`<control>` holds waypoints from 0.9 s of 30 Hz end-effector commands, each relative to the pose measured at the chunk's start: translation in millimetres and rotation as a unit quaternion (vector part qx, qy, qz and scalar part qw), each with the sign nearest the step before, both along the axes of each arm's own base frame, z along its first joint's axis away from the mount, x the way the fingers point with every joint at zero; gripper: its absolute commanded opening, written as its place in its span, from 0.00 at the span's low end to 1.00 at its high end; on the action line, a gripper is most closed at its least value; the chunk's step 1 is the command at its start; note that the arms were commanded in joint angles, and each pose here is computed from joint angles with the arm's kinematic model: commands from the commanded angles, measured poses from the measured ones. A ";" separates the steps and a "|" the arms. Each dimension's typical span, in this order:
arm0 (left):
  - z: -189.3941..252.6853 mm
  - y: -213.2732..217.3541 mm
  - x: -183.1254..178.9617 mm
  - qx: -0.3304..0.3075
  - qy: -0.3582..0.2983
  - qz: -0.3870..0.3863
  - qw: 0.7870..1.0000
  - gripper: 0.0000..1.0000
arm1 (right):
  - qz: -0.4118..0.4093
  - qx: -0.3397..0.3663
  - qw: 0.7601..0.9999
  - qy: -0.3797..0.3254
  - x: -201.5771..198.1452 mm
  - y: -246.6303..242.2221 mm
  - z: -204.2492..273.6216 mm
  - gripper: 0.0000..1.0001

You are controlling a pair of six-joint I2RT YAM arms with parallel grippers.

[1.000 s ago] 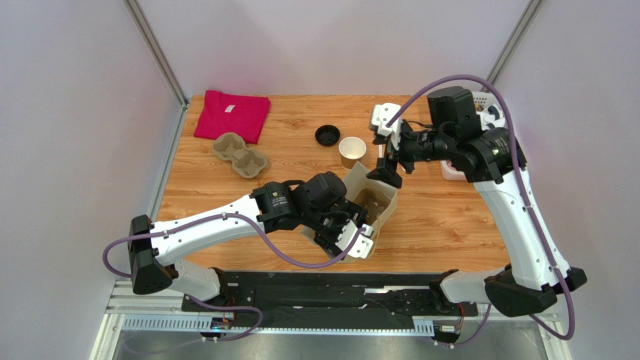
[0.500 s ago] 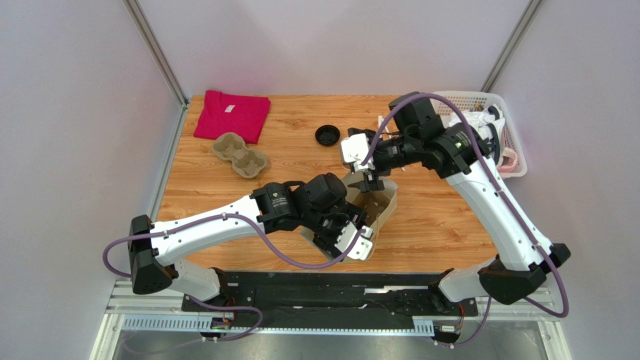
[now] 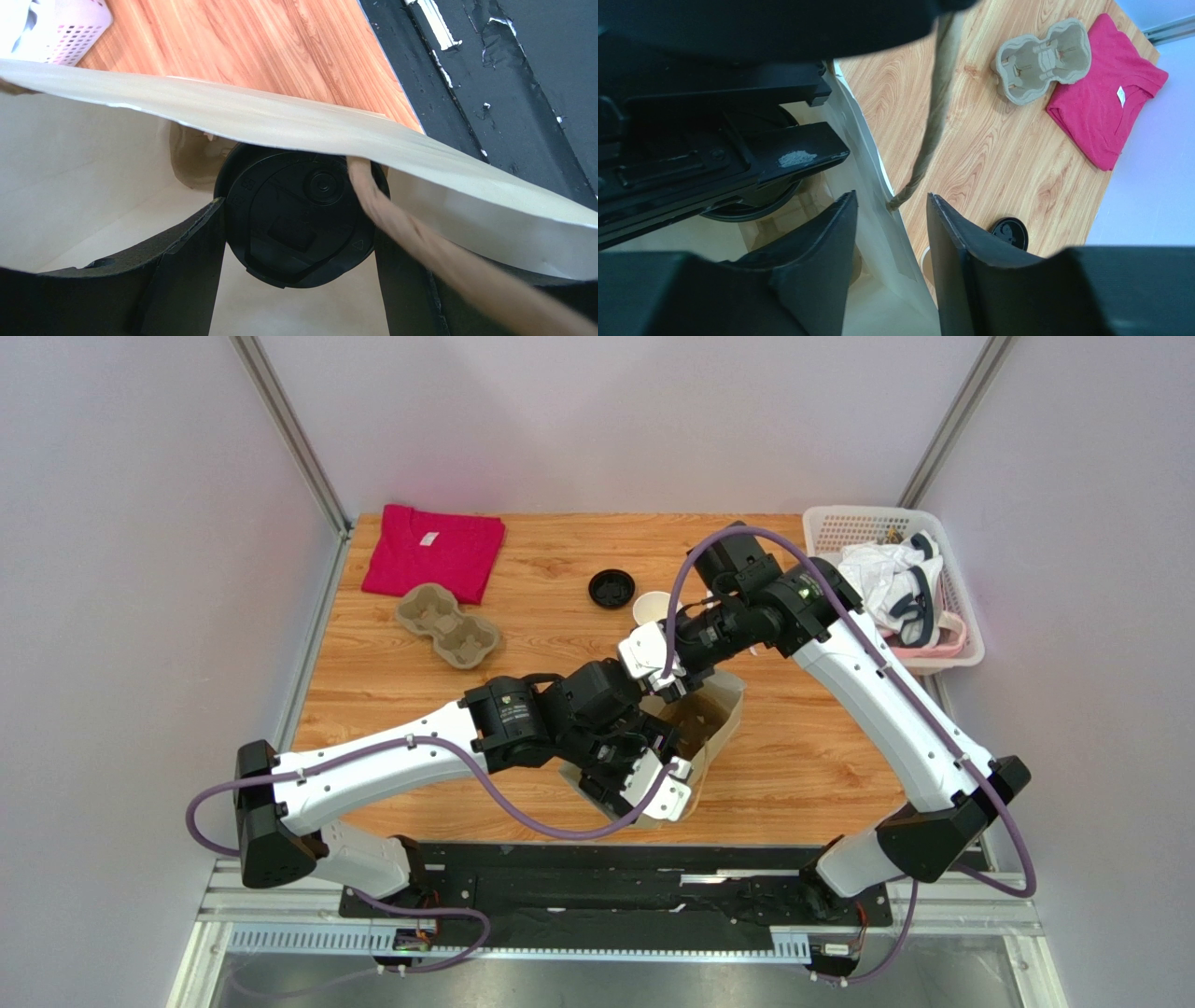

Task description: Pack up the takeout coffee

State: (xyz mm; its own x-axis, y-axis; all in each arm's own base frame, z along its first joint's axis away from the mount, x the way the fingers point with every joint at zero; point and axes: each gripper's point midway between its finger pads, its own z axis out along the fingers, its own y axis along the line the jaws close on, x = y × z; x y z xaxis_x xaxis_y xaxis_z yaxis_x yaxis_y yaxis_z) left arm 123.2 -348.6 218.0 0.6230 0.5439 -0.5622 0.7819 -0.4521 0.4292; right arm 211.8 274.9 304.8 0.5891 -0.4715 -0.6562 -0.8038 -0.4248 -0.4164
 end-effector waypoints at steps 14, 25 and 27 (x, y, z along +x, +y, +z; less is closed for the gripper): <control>16.0 26.5 16.5 0.009 -0.044 0.048 0.998 0.16 | -0.175 0.037 0.984 0.011 22.4 -8.7 30.1 0.00; 33.3 40.3 61.4 -0.022 -0.043 0.182 0.982 0.16 | -0.375 0.124 0.915 0.075 26.9 -36.2 51.4 0.00; 36.9 43.2 72.2 -0.032 -0.045 0.208 0.976 0.16 | -0.392 0.145 0.905 0.075 27.9 -38.3 57.3 0.00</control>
